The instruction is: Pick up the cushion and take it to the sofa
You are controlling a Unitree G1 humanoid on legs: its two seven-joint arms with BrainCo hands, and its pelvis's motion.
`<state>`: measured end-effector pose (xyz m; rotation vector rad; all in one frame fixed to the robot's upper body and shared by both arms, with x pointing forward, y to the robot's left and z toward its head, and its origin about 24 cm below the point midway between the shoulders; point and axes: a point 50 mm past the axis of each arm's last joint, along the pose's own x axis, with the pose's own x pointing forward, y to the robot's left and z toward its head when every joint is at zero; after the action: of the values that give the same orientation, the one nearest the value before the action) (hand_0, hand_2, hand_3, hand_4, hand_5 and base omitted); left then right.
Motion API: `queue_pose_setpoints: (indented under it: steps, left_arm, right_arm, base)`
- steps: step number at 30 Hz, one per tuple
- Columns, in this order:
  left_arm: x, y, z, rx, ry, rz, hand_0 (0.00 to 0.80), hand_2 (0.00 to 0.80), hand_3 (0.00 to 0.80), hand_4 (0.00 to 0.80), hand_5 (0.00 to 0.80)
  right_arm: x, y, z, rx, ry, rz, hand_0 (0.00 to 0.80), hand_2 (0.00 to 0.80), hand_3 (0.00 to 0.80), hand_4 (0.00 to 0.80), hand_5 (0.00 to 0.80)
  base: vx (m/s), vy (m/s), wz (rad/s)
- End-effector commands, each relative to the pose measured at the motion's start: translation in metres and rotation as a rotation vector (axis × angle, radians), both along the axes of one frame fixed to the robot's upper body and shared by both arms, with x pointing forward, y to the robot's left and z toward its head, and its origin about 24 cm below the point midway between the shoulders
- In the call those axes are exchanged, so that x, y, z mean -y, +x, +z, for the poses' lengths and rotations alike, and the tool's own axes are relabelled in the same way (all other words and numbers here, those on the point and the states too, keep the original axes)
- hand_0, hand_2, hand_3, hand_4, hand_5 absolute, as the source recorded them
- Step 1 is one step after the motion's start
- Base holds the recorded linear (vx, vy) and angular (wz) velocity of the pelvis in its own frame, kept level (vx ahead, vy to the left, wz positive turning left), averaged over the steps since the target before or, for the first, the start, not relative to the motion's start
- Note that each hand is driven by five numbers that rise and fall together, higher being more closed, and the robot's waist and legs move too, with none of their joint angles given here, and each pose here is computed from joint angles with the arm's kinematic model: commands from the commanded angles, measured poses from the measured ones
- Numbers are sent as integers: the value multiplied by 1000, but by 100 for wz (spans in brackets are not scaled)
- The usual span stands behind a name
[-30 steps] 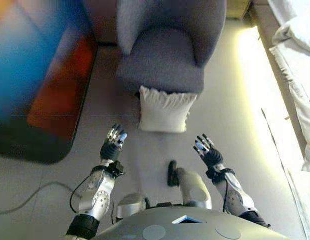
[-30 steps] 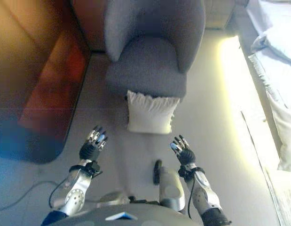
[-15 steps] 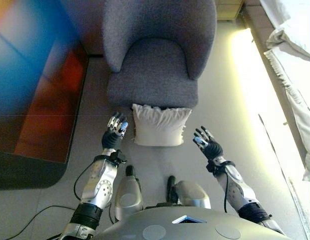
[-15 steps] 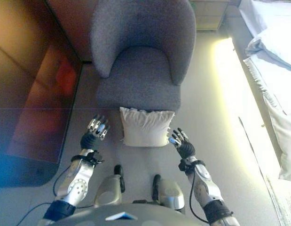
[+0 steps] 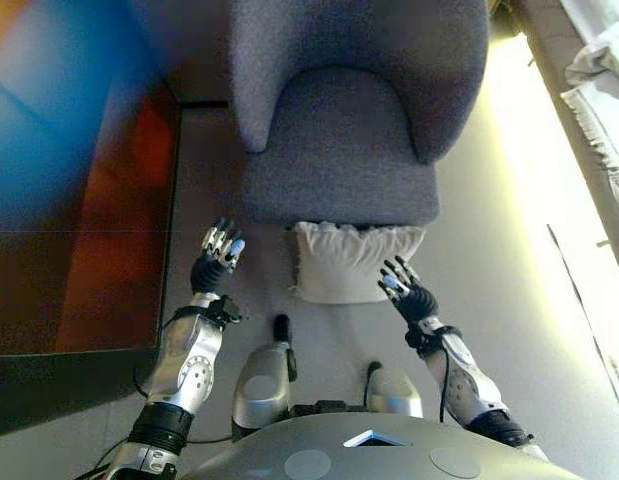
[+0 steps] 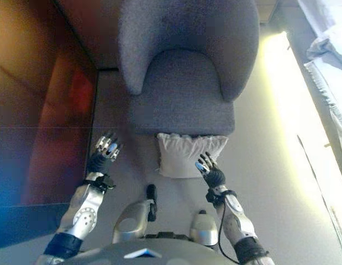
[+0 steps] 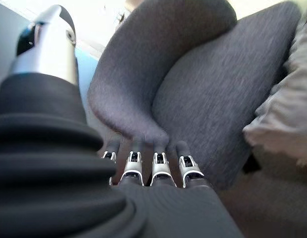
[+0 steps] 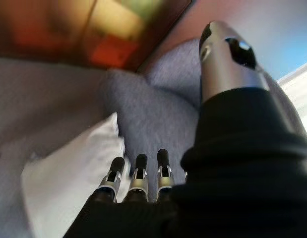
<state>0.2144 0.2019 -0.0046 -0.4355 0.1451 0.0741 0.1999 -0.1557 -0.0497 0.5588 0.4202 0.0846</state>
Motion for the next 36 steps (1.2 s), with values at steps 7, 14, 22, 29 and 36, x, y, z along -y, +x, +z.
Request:
queue_pose_setpoints:
  steps: [7,14,22,29,36]
  left_arm:
    - [2,-11,17,103,-48,-137,0,0,0,0,0]
    - [-7,-1,29,176,-32,-120,0,0,0,0,0]
    - [-3,-9,21,145,-46,-180,0,0,0,0,0]
    - [2,-16,13,95,-129,-103,0,0,0,0,0]
    - [5,-19,8,76,-73,-85,0,0,0,0,0]
  right_arm:
    - [-14,4,14,87,34,28,0,0,0,0,0]
    - [-17,25,23,132,26,85,0,0,0,0,0]
    - [-15,28,18,88,37,55,0,0,0,0,0]
    - [0,10,15,56,-29,53,0,0,0,0,0]
    - [20,12,18,110,-87,50,0,0,0,0,0]
  base:
    - [245,246,-21]
    - [130,-140,-60]
    - [344,-257,34]
    - [322,-281,23]
    - [146,-117,28]
